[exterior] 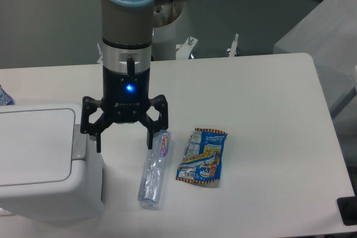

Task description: Open the trash can

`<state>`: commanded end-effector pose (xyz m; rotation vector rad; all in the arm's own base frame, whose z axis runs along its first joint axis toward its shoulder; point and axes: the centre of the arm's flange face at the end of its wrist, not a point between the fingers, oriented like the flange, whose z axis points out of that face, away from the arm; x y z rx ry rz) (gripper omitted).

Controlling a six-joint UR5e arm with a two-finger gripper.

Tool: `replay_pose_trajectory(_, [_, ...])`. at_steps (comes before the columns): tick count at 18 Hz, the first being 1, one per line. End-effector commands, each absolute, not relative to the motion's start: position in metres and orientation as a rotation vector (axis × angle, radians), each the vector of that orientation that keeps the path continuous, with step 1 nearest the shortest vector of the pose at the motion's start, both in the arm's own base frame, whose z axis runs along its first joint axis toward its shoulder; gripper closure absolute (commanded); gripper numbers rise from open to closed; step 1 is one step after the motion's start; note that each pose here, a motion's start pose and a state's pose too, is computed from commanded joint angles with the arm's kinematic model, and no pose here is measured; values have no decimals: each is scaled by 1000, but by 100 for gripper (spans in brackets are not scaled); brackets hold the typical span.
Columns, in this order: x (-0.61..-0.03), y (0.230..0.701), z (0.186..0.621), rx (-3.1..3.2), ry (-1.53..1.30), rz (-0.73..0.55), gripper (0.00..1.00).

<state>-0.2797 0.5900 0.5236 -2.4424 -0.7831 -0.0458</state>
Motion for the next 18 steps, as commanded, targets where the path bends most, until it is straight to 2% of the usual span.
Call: replay_pose_trajectory(18, [-297,590,521,-2437,-794,-28,0])
